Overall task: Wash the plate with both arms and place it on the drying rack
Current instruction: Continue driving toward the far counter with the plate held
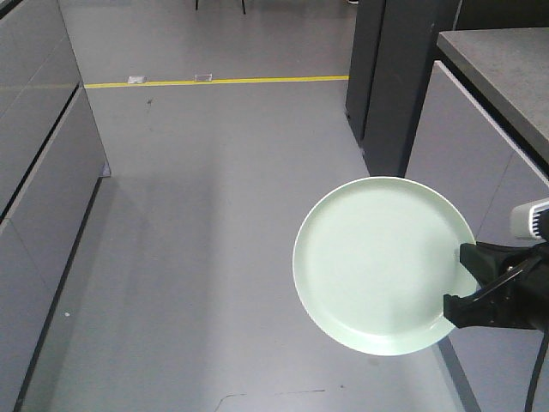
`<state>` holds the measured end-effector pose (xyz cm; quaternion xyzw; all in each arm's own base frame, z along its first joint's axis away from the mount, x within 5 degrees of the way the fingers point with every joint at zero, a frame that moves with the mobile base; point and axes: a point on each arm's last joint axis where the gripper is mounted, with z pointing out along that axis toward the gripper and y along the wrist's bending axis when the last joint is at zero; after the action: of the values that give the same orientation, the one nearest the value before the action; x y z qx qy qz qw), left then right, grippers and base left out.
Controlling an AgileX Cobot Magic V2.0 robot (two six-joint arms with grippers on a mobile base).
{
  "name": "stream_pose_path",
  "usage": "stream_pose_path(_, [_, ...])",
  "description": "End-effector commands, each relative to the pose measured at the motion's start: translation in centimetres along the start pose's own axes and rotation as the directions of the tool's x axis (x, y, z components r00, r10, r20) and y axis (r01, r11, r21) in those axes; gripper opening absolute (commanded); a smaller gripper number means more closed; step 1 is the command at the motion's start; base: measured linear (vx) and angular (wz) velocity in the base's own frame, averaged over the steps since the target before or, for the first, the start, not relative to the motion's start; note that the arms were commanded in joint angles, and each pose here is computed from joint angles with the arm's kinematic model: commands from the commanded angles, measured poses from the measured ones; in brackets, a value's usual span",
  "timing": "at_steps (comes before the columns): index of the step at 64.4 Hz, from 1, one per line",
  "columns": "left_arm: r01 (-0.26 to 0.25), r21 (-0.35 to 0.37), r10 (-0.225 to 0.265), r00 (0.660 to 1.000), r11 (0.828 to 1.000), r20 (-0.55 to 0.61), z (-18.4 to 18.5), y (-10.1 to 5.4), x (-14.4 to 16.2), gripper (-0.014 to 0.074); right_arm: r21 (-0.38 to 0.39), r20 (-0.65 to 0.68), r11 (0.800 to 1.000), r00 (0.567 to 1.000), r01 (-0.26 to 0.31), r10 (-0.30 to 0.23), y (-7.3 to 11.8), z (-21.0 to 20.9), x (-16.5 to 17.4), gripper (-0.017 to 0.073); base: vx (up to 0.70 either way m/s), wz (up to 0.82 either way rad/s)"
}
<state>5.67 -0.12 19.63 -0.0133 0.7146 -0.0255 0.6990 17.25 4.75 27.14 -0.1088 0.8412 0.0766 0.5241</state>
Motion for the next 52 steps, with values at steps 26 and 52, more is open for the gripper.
stream_pose_path(26, [0.003, -0.002, -0.002, 0.997, 1.000, 0.073, -0.07, 0.03, -0.23, -0.0006, 0.006, 0.112, 1.000, 0.994, 0.001, -0.002, -0.07, -0.48, -1.72, -0.0008, 0.09, 0.01])
stream_pose_path(52, [0.003, -0.002, -0.002, 0.997, 1.000, 0.073, -0.07, 0.03, -0.23, -0.0006, 0.006, 0.113, 1.000, 0.994, 0.001, -0.002, -0.07, -0.48, -1.73, -0.0008, 0.10, 0.02])
